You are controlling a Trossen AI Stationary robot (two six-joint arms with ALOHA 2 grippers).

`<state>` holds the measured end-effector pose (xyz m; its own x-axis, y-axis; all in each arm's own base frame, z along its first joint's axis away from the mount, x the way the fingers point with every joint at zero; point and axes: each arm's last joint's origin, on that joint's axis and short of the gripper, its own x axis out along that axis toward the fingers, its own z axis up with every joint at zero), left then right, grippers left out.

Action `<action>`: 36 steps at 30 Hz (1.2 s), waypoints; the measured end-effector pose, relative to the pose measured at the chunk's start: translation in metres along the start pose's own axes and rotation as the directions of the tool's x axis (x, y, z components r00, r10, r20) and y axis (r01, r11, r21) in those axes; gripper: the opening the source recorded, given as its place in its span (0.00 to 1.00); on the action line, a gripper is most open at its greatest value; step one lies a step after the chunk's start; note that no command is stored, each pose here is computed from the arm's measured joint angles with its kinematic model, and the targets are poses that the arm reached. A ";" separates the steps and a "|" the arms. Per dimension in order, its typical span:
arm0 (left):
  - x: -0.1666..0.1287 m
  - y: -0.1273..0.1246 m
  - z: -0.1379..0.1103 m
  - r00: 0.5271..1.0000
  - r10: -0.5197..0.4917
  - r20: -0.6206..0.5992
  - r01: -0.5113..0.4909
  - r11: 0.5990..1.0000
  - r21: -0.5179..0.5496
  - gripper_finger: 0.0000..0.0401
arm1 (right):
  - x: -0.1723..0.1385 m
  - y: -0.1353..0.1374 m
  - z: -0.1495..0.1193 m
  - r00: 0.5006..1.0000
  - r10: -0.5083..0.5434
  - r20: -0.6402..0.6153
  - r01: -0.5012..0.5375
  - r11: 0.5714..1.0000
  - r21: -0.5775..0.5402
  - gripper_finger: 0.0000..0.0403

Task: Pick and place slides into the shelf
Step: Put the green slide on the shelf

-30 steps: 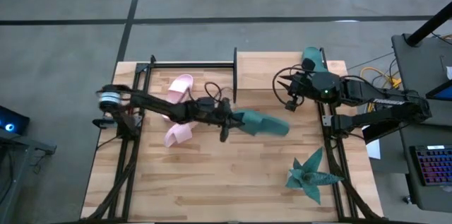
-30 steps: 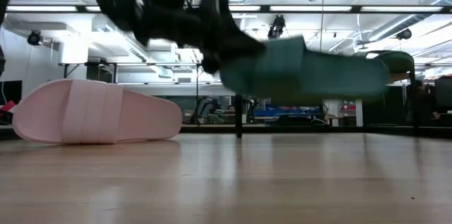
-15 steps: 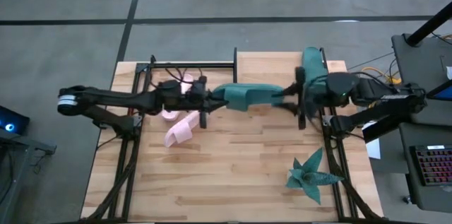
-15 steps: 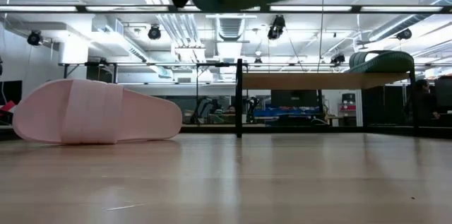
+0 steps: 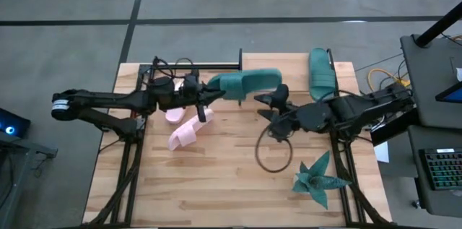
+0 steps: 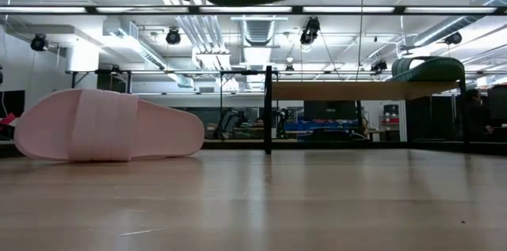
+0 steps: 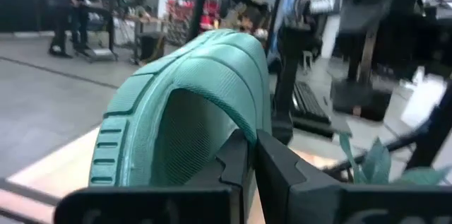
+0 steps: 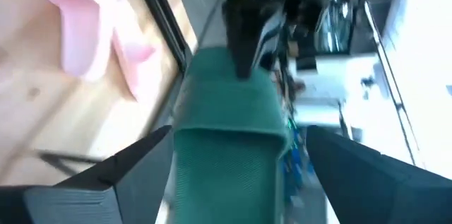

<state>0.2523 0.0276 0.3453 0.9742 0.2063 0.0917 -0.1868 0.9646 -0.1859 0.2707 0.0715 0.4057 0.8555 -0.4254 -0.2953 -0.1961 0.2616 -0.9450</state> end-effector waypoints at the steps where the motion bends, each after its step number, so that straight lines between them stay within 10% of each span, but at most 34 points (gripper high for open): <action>1: 0.000 0.000 0.003 1.000 0.002 0.020 -0.001 1.000 -0.011 0.00 | 0.002 0.001 0.002 0.999 -0.005 -0.039 0.005 1.000 -0.020 0.78; 11: -0.002 0.009 0.013 0.998 -0.040 0.054 0.049 0.982 -0.182 0.00 | 0.023 0.015 0.012 0.958 -0.042 -0.282 -0.048 0.951 -0.307 0.73; 36: -0.004 0.001 0.025 0.954 -0.262 0.147 0.292 0.924 -0.245 0.00 | 0.022 0.016 0.006 0.892 -0.129 -0.433 -0.061 0.915 -0.398 0.62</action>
<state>0.2455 0.0321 0.3693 0.9594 -0.0321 0.2803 0.1430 0.9117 -0.3851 0.2887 0.0715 0.3849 0.5814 -0.7881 -0.2020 -0.4222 -0.0800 -0.9029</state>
